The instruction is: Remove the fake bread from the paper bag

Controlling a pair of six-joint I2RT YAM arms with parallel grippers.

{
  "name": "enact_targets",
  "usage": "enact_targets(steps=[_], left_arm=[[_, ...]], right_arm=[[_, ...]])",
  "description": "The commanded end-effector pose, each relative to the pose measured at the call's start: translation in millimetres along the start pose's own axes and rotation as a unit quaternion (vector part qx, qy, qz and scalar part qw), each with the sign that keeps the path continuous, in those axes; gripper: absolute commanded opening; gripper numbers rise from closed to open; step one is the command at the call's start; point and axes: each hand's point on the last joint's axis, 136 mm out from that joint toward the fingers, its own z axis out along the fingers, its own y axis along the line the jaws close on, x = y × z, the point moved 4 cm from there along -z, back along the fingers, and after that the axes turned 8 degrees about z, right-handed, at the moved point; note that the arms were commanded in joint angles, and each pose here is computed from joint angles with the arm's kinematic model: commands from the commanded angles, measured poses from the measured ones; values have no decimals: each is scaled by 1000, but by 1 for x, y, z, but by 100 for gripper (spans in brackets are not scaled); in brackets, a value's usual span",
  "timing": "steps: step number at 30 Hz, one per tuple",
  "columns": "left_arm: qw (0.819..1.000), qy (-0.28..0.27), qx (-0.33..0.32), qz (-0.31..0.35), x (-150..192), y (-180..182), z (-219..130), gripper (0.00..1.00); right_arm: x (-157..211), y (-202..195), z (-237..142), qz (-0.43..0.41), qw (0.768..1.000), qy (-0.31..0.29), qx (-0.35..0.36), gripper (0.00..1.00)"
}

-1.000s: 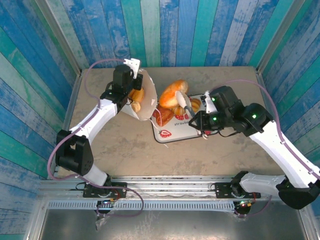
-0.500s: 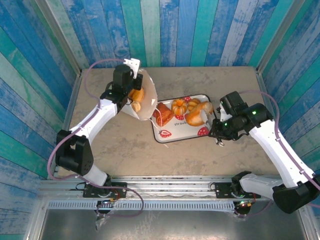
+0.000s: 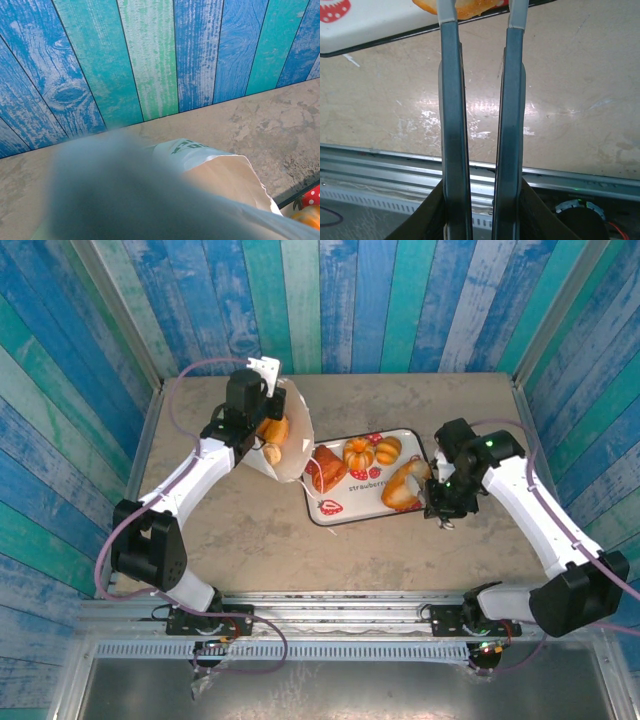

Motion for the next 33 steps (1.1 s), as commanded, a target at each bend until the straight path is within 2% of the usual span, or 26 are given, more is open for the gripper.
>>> enact_targets(steps=[1, 12, 21, 33], left_arm=[[999, -49, -6, -12, -26, 7, -18, 0], [999, -47, 1, -14, -22, 5, -16, 0], [999, -45, 2, -13, -21, 4, -16, 0], [999, -45, 9, -13, -21, 2, -15, 0]], right_arm=[[-4, -2, -9, -17, 1000, -8, 6, 12], [-13, -7, -3, -22, 999, 9, 23, 18], [-25, -7, 4, -31, 999, 22, 39, 26], [-36, -7, 7, -29, 999, 27, 37, 43]])
